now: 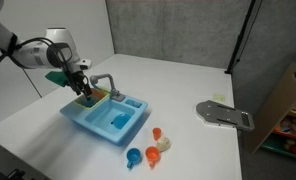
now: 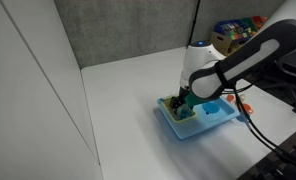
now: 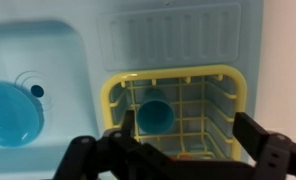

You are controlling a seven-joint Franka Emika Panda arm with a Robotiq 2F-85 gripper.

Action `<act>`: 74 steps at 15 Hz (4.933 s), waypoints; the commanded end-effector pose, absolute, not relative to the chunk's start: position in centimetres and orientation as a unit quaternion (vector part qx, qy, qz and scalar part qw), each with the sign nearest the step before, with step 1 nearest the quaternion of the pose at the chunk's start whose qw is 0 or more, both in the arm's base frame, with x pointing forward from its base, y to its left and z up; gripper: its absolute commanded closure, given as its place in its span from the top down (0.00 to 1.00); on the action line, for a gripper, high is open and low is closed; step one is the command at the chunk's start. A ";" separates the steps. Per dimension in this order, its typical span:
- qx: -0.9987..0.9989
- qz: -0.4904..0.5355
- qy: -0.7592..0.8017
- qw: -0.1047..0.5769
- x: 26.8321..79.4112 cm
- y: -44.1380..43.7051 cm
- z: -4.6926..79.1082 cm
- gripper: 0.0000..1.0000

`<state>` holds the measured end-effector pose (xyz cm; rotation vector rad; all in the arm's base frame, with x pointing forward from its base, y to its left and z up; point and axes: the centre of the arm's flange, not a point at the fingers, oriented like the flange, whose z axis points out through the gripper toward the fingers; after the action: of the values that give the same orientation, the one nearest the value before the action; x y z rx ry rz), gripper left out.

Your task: Put the blue cup on the counter then put the orange mug on the blue plate

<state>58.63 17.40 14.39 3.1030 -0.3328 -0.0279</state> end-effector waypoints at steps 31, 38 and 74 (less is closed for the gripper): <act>0.993 0.005 -0.120 0.003 59.2 15.7 11.0 0.70; 0.993 0.009 -0.120 0.000 58.8 15.5 11.6 0.19; 0.996 -0.068 0.053 -0.007 50.3 13.1 20.2 0.19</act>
<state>51.86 13.47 19.36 3.1290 0.1077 -0.2458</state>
